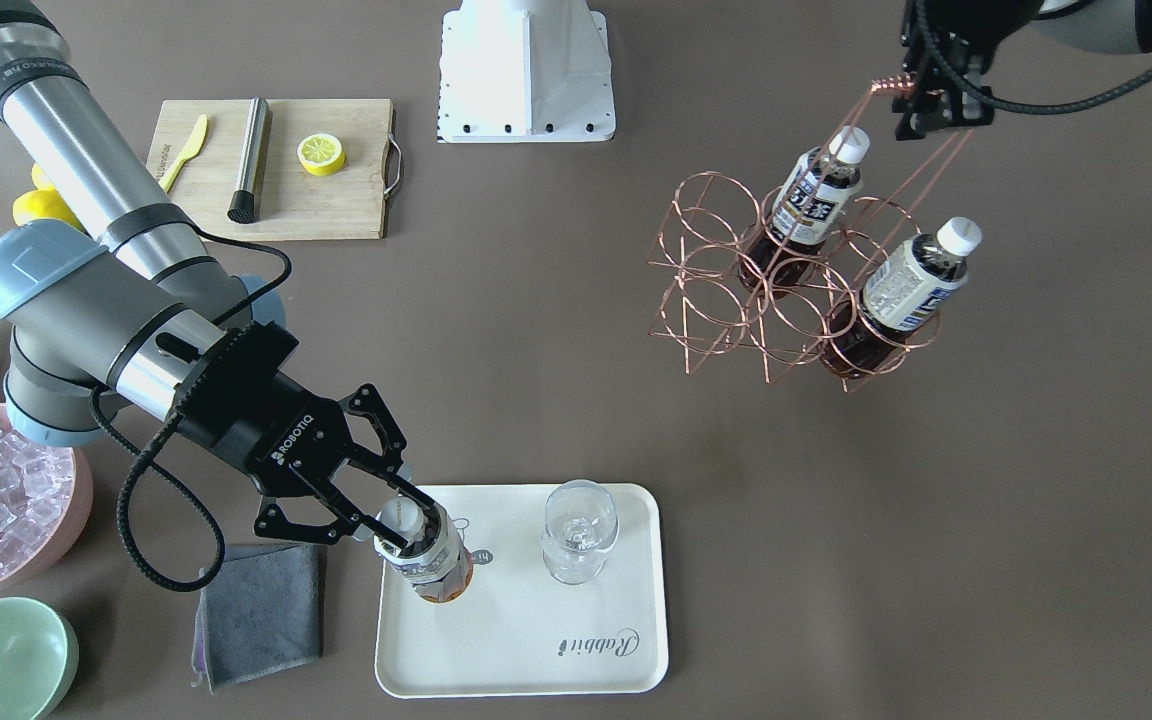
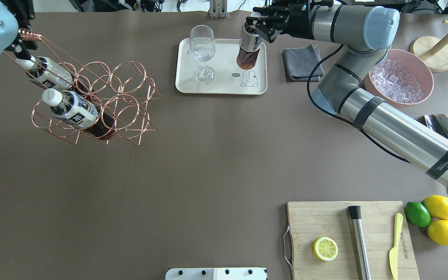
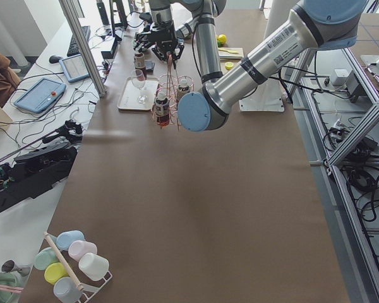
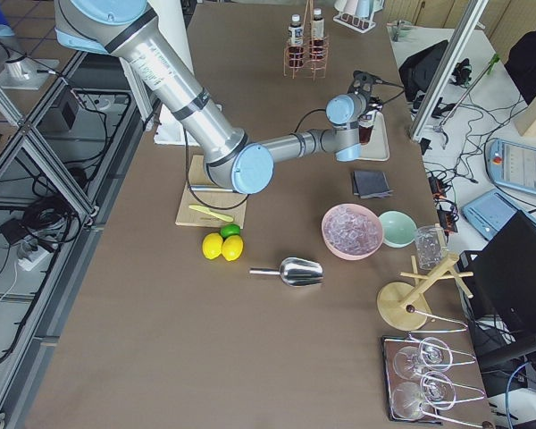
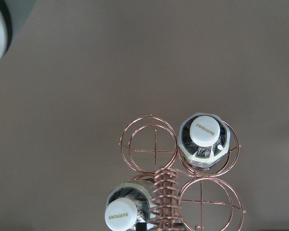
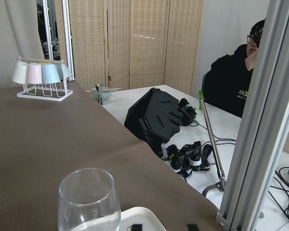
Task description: Take tea from basket to plate
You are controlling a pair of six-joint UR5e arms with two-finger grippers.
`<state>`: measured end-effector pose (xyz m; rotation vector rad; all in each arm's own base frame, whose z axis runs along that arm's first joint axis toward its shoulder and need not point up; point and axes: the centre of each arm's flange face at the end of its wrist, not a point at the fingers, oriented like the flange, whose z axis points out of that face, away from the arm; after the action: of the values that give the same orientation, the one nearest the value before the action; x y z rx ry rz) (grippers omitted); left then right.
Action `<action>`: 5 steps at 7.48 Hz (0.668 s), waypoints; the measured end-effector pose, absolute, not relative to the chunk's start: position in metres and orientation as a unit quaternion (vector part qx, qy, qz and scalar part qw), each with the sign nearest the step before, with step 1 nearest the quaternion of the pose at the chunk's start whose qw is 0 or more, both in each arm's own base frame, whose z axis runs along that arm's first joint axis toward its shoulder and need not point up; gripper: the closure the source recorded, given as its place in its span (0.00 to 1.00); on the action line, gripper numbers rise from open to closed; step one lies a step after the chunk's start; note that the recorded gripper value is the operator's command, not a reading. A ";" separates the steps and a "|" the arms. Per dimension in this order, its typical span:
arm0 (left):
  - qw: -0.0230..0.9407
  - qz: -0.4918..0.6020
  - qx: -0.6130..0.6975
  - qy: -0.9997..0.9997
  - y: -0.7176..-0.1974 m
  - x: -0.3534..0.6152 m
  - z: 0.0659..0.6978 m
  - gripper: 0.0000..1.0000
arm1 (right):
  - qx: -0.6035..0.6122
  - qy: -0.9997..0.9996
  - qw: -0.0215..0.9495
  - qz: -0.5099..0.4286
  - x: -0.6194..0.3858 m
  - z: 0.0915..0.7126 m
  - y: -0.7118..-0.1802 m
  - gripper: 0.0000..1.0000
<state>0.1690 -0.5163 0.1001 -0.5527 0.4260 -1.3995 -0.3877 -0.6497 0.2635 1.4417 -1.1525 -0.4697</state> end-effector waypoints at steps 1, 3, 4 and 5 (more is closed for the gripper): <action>0.715 -0.627 -0.242 0.192 -0.533 0.132 0.142 1.00 | 0.616 -0.499 0.579 -0.189 -0.400 0.267 -0.645 1.00; 0.736 -0.605 -0.228 0.200 -0.552 0.051 0.224 1.00 | 0.614 -0.504 0.579 -0.184 -0.416 0.270 -0.636 1.00; 0.752 -0.585 -0.225 0.202 -0.558 0.015 0.258 1.00 | 0.614 -0.505 0.579 -0.183 -0.421 0.271 -0.633 1.00; 0.763 -0.571 -0.225 0.203 -0.572 -0.014 0.288 1.00 | 0.614 -0.505 0.579 -0.183 -0.426 0.271 -0.630 1.00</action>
<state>-0.0140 -0.5719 0.2876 -0.4894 0.4406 -1.2426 -0.4263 -0.6296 0.2715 1.4351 -1.1809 -0.4280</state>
